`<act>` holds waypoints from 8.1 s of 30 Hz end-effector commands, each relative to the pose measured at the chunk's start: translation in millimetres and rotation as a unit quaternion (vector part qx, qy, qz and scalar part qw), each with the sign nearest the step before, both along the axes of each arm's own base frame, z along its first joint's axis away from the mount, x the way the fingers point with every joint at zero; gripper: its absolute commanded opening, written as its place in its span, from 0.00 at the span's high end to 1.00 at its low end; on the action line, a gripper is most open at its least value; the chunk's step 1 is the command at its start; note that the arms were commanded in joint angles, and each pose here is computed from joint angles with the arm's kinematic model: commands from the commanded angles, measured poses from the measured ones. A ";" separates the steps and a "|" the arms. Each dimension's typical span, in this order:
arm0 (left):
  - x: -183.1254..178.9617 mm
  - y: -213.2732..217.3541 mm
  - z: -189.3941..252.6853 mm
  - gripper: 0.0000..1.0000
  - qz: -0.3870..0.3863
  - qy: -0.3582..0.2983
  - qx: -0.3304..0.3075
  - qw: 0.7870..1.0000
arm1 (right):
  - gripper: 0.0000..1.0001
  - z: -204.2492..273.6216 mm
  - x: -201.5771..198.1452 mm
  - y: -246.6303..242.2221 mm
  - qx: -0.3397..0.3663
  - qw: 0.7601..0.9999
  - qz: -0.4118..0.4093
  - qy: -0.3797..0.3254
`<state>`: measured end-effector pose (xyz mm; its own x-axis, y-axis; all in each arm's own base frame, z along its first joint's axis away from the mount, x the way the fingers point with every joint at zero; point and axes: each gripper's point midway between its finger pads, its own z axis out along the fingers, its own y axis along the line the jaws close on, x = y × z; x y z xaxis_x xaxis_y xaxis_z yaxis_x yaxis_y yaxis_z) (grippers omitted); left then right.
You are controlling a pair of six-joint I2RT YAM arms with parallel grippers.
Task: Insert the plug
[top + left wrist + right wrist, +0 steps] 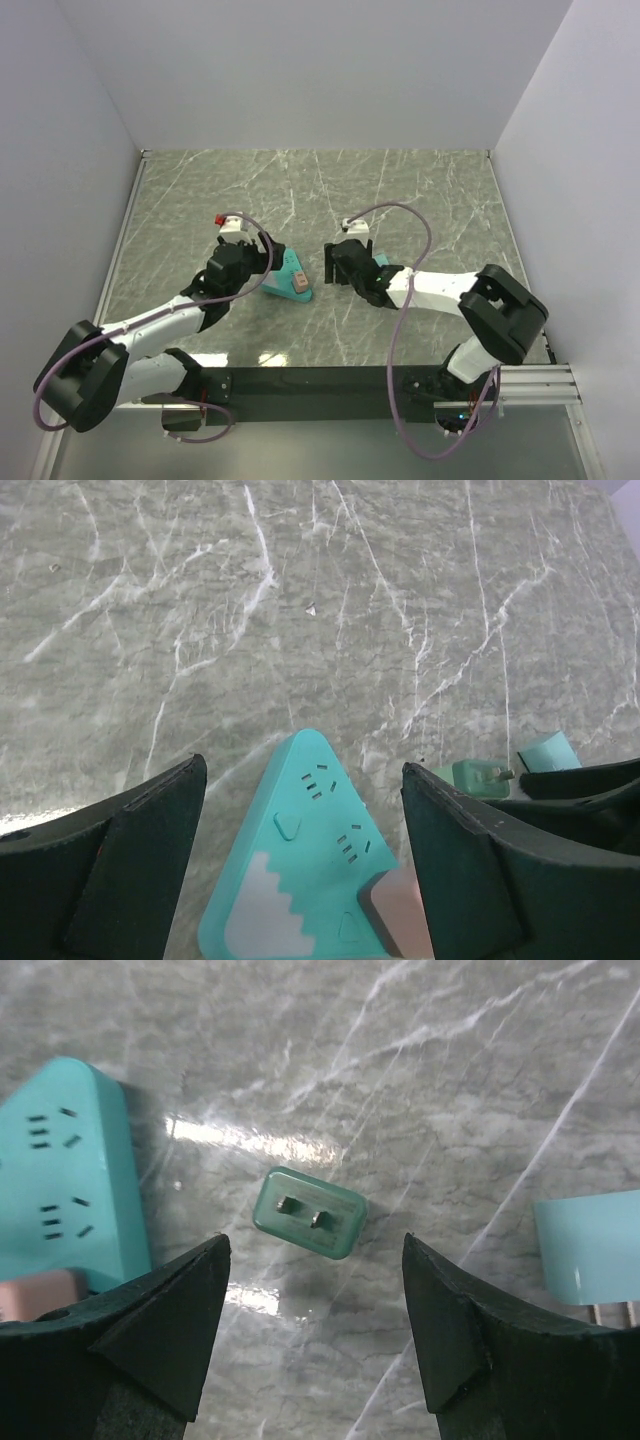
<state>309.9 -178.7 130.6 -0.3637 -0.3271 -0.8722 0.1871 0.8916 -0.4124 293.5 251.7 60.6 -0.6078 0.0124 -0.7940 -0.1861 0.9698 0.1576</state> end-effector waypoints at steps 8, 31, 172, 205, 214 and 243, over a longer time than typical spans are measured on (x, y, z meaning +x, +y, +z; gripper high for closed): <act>18.5 -11.4 24.6 0.14 -0.004 -0.031 0.001 1.000 | 0.24 -20.2 17.3 10.7 0.019 1.000 -0.013 -0.003; -34.8 -47.2 68.4 0.16 -0.202 -0.142 0.000 0.969 | 0.66 70.8 -37.8 61.3 0.064 0.929 0.332 -0.149; -129.8 -112.3 264.8 1.00 -0.393 -0.299 -0.329 0.805 | 0.27 329.7 -152.1 -2.1 0.462 0.650 0.417 -0.436; -119.7 -133.7 229.0 0.24 -0.390 -0.277 -0.288 0.829 | 0.97 343.0 -141.1 -15.7 0.416 0.659 0.369 -0.507; -90.2 -84.0 218.9 0.07 -0.247 -0.316 -0.207 0.892 | 1.00 321.7 -96.9 -10.9 0.335 0.763 0.312 -0.456; -34.1 38.2 -25.6 0.17 0.039 -0.011 -0.103 0.994 | 1.00 141.6 48.6 88.2 0.063 0.950 0.294 0.080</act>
<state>276.2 -120.3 99.8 -0.2553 -0.4863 -0.8357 0.0596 0.8547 -0.5156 353.7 331.3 191.2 -0.6479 -0.2189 -0.7296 -0.6161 0.7139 0.3329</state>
